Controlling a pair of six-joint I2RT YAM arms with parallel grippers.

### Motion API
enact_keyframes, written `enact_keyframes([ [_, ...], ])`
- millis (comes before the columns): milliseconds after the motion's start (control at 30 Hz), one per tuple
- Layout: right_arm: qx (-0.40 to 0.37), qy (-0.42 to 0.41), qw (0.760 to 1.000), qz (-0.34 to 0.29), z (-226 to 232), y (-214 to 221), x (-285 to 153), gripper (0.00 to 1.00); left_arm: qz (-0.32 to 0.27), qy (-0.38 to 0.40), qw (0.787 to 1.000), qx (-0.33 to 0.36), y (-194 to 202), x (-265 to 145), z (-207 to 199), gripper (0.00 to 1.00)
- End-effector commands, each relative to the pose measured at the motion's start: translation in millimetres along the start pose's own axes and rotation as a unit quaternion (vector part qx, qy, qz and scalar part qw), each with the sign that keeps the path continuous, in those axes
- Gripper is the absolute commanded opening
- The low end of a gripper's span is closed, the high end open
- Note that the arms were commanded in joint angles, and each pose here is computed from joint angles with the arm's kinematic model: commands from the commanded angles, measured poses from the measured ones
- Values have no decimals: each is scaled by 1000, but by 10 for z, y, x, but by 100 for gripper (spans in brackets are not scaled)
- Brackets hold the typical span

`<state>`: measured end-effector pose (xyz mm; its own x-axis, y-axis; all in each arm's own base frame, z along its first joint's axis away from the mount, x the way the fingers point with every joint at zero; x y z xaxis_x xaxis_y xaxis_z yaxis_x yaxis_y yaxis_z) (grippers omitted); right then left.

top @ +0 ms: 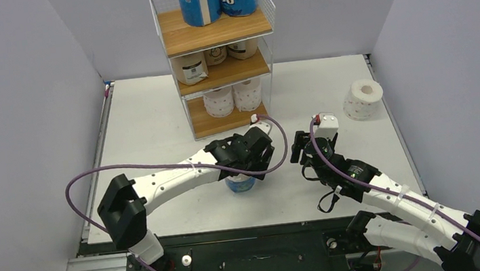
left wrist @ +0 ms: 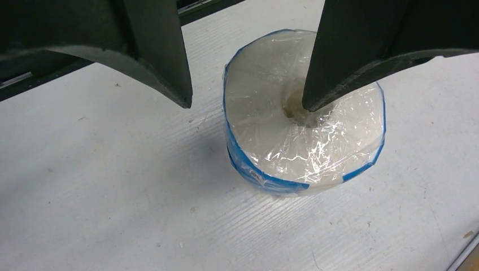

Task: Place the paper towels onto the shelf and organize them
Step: Adjust the paper towel at the center of the board.

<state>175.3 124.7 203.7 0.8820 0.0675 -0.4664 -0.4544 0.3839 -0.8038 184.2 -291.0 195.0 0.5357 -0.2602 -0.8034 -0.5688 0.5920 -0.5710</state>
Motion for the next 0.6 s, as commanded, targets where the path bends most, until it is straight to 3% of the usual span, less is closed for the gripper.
enact_keyframes([
  [0,9,-9,1000,-16,29,-97,-36,63,-68,10,997,-23,-257,-359,66,70],
  [300,11,-14,1000,-9,39,-72,-28,62,-51,27,998,-6,-152,-266,25,71],
  [567,16,-17,1000,-10,20,-67,-50,62,-31,-8,999,2,-102,-122,40,70],
])
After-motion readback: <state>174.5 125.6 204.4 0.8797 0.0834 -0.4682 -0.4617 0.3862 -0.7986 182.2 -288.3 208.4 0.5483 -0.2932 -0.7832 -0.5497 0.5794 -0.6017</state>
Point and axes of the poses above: each gripper's point midway between its finger pads, its own x axis out along the fingers, its own z axis along the line the jaws close on, y = z × x, the point moved 9 cm from there along -x, back along the fingers, and after that the axes turned 13 degrees about x, right-handed, at the moved point
